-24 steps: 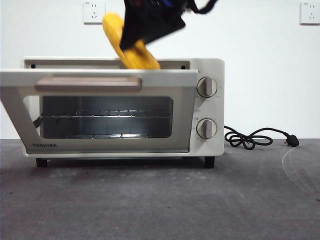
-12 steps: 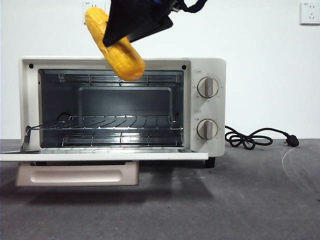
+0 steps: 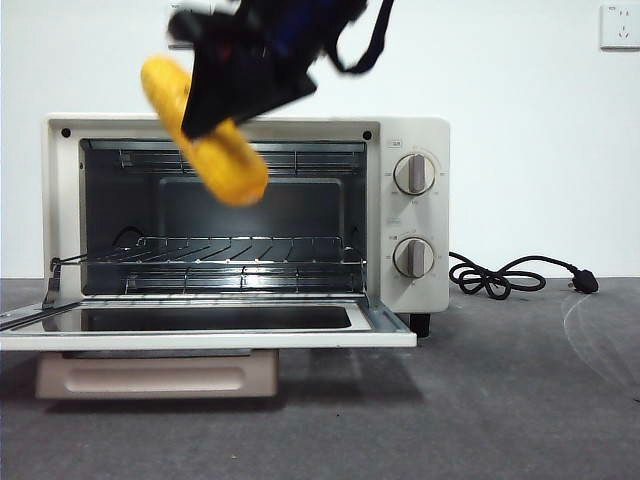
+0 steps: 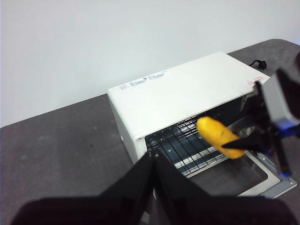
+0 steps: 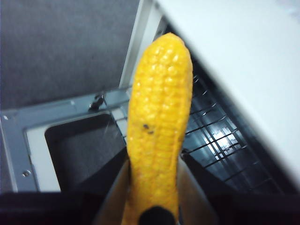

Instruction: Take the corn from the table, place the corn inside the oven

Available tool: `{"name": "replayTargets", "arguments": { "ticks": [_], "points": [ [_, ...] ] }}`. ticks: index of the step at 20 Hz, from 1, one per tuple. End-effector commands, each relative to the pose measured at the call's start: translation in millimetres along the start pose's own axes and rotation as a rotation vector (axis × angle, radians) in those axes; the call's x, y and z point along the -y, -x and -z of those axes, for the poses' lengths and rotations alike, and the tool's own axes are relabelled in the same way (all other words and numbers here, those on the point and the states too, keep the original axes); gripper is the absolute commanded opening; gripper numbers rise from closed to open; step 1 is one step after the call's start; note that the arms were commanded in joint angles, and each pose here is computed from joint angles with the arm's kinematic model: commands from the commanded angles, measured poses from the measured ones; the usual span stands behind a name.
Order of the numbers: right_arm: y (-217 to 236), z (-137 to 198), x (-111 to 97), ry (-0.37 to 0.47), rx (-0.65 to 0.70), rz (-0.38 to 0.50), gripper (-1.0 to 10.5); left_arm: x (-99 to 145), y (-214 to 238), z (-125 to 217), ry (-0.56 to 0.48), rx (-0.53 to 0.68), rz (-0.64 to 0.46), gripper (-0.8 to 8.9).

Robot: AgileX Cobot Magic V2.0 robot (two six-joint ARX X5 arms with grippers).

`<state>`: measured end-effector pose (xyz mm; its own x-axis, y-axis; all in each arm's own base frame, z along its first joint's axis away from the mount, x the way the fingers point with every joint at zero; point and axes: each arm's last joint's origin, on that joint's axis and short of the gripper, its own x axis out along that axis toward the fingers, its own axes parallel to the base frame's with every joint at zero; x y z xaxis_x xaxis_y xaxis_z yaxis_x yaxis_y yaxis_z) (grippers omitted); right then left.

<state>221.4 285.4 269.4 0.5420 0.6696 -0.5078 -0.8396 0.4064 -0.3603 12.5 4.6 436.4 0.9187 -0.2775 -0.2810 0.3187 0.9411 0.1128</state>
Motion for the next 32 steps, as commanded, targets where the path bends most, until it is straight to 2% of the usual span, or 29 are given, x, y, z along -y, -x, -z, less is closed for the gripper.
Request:
{"name": "replayTargets", "arguments": {
  "ticks": [1, 4, 13, 17, 19, 21, 23, 27, 32],
  "points": [
    [-16.1, 5.0, -6.4, 0.045, -0.012, 0.004, -0.1, -1.2, 2.3, 2.5, 0.017, 0.008, -0.002, -0.06],
    [-30.0, 11.0, -9.9, 0.112, -0.047, 0.058, -0.1, -1.8, 3.8, 3.1, 0.022, 0.013, -0.002, -0.06],
    [-61.7, 25.7, -20.1, 0.394, -0.162, 0.214, 0.0, -2.1, 4.2, 3.6, 0.022, 0.012, -0.002, -0.06],
    [-69.9, 26.3, -20.8, 0.466, -0.170, 0.292, 0.0, -2.1, 4.2, 3.9, 0.021, 0.009, -0.003, -0.06],
    [-72.9, 26.7, -20.9, 0.484, -0.172, 0.292, 0.3, -2.1, 4.2, 4.1, 0.020, 0.007, -0.003, -0.06],
    [-74.2, 25.1, -19.7, 0.480, -0.169, 0.301, 1.4, -2.1, 4.2, 4.1, 0.020, 0.007, -0.003, -0.06],
    [-74.3, 23.9, -19.4, 0.477, -0.159, 0.308, 1.4, -2.1, 4.2, 4.3, 0.019, 0.005, -0.003, -0.06],
    [-74.3, 22.3, -18.3, 0.471, -0.143, 0.322, 3.2, -2.1, 4.2, 4.8, 0.017, 0.000, -0.003, -0.06],
    [-74.4, 23.2, -18.8, 0.469, -0.150, 0.316, 3.2, -2.1, 4.2, 5.1, 0.016, -0.003, -0.002, -0.06]
  ]
}}
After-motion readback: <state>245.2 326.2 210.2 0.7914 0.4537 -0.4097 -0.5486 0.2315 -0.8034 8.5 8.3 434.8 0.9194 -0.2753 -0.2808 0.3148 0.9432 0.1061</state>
